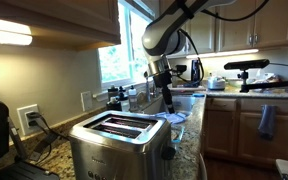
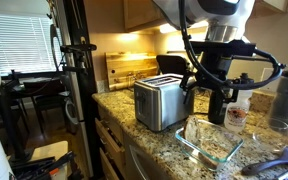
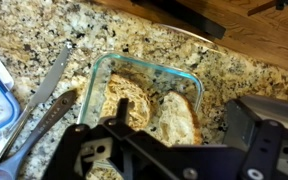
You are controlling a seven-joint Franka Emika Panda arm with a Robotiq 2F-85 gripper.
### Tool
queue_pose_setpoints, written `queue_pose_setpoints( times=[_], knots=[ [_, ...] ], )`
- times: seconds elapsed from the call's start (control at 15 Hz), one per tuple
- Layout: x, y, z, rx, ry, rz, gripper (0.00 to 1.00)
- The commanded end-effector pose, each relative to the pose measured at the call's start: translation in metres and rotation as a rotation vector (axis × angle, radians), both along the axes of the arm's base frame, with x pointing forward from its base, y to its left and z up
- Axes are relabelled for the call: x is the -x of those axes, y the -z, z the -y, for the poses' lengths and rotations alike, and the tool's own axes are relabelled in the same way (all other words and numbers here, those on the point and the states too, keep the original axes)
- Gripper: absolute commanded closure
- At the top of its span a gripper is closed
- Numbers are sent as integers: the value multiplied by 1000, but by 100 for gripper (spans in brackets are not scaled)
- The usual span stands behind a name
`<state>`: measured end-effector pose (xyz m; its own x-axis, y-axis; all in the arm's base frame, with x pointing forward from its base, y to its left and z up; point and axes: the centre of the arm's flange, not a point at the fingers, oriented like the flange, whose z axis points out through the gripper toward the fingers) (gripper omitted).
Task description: Place one slice of bread from the glass bowl inside the toaster
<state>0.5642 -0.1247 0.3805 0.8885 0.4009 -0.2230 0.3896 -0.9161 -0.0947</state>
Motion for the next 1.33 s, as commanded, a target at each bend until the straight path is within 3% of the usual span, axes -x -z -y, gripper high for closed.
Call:
queue_pose_setpoints(
  times=[0.0, 0.8, 1.27],
  knots=[
    [-3, -2, -1, -42, -22, 0, 0],
    [-16, 28, -10, -59, -27, -31, 0],
    [-28, 43, -14, -15, 44, -25, 0]
  ],
)
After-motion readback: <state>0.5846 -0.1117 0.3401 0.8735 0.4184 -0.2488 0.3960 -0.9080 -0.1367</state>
